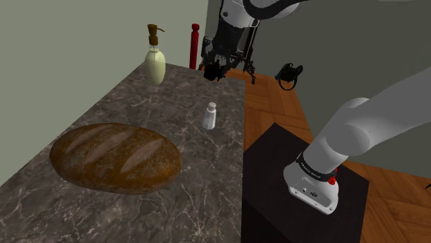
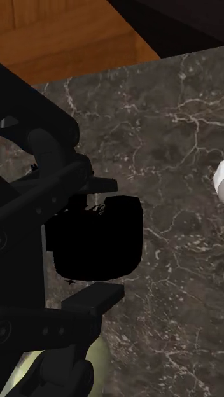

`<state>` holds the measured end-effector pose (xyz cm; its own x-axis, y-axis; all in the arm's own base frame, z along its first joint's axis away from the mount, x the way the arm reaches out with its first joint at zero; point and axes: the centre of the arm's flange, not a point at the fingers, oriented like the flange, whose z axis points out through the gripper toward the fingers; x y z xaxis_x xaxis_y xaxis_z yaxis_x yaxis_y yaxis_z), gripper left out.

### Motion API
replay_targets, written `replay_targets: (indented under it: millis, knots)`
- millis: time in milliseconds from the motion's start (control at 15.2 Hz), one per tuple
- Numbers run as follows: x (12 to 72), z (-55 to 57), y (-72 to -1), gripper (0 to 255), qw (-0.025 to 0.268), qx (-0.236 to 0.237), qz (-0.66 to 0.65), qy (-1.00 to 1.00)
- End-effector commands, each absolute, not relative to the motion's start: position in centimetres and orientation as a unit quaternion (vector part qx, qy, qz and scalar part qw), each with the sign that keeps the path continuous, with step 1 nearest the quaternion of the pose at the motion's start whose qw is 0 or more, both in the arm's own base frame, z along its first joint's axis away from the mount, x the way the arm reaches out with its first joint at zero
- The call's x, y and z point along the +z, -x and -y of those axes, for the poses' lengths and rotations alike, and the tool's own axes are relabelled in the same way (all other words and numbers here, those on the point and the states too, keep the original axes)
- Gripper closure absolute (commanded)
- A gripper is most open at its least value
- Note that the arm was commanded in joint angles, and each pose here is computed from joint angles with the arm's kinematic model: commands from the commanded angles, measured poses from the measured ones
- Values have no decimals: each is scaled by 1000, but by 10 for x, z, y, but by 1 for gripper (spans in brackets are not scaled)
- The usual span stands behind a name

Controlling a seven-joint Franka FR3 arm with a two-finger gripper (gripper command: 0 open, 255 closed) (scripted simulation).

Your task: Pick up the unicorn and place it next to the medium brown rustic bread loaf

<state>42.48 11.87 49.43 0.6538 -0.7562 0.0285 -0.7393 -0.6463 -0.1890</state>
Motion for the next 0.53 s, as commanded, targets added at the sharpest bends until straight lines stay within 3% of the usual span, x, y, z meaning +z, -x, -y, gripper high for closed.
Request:
replay_targets:
  millis: [0, 462]
  knots:
    - [493, -135, -404, 255, 80, -53, -413, 906]
    - [494, -192, -332, 255, 80, -53, -413, 906]
